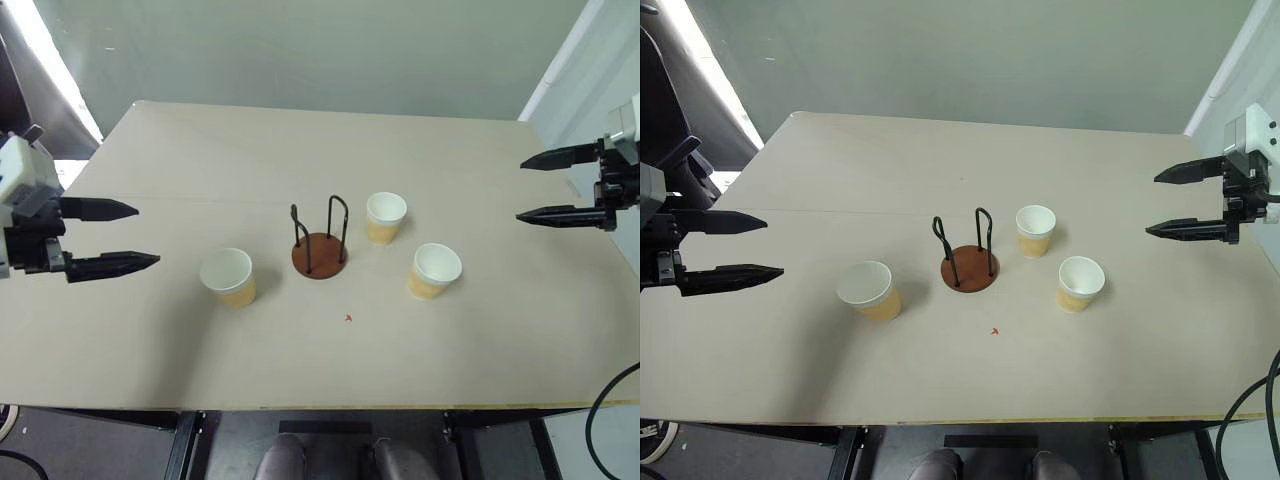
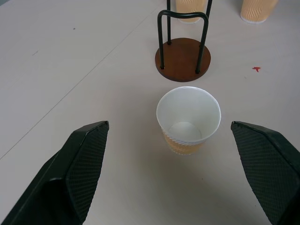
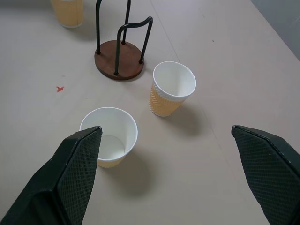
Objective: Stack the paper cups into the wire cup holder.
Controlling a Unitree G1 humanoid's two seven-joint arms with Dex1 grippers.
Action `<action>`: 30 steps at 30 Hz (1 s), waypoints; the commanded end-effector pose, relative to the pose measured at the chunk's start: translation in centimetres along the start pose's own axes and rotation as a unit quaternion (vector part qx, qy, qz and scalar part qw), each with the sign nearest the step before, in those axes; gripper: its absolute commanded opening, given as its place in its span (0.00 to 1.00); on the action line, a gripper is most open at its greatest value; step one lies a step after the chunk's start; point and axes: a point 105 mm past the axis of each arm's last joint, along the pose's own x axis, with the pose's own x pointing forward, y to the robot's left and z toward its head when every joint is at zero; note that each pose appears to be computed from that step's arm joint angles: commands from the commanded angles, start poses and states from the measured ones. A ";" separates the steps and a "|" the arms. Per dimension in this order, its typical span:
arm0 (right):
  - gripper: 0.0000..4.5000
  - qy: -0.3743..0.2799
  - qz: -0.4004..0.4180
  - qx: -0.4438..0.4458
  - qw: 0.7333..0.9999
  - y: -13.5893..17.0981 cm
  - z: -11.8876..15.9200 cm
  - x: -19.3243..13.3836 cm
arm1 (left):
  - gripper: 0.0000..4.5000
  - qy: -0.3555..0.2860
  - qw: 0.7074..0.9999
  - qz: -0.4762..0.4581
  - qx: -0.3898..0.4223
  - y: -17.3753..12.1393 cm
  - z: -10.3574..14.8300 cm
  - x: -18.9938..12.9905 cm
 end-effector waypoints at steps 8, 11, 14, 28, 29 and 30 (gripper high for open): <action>1.00 -0.048 -0.035 -0.012 0.998 -0.8 2.6 -0.7 | 0.99 -0.037 0.998 0.047 0.028 1.4 2.1 -1.6; 1.00 -0.099 -0.039 0.023 0.994 -1.0 4.2 3.4 | 0.99 -0.031 0.999 0.021 0.022 0.5 1.2 0.3; 1.00 -0.096 -0.049 0.051 0.993 -0.2 4.3 7.8 | 0.99 -0.029 0.999 0.016 0.020 0.0 0.6 1.6; 1.00 -0.085 -0.019 0.235 0.968 4.8 7.4 16.1 | 0.99 -0.043 0.999 0.005 0.010 -1.7 0.5 2.7; 1.00 -0.083 -0.026 0.253 0.964 4.8 7.5 16.8 | 0.99 -0.044 0.999 0.004 0.010 -1.7 0.5 2.8; 1.00 -0.076 -0.032 0.268 0.960 4.9 7.4 17.5 | 0.99 -0.045 0.999 0.001 0.010 -1.8 0.5 3.0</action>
